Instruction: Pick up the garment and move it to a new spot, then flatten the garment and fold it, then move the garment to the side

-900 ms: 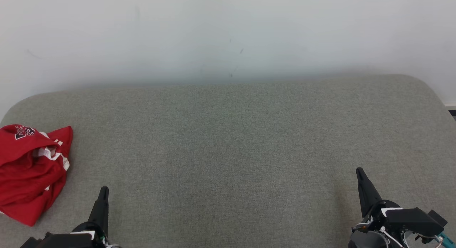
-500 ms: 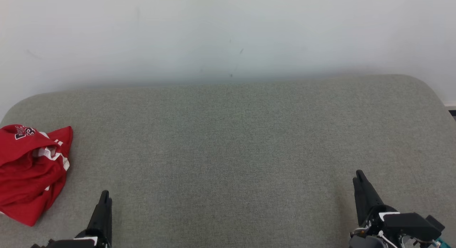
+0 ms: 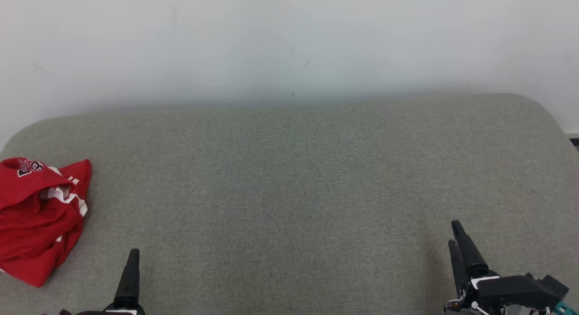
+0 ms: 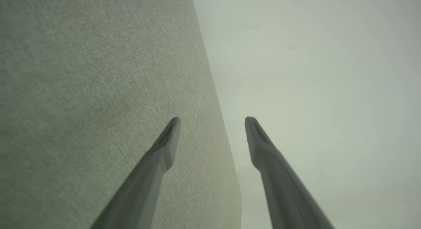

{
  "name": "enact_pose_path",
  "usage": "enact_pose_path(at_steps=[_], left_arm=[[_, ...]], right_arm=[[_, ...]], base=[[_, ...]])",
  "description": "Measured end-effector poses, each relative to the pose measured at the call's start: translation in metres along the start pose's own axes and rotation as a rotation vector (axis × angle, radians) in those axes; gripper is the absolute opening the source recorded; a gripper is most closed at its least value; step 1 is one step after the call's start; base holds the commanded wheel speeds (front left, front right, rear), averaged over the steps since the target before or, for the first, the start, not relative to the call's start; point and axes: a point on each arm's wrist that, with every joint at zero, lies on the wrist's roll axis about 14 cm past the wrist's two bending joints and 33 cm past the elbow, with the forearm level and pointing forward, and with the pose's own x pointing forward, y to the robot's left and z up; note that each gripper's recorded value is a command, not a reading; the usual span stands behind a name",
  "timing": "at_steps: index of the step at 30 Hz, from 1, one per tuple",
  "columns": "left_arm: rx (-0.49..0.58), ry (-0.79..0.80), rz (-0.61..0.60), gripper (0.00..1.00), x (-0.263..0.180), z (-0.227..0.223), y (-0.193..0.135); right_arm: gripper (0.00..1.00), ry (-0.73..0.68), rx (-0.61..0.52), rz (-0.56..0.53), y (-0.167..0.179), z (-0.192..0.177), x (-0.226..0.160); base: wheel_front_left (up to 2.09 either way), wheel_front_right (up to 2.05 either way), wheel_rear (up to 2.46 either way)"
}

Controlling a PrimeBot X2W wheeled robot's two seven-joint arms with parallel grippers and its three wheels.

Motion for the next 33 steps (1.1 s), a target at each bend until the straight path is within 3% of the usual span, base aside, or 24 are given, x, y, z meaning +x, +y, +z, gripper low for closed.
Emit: enact_pose_path(at_steps=[18,33], left_arm=[[0.378,0.002,0.027,1.00,0.001,-0.006,0.004],[0.618,-0.014,0.055,1.00,0.003,-0.003,0.007]], right_arm=[[1.00,0.012,-0.367,-0.030,-0.010,-0.005,0.000],[1.00,-0.001,-0.583,-0.026,-0.010,-0.001,0.002]], base=[[0.00,0.00,0.00],[0.00,0.00,0.00]])
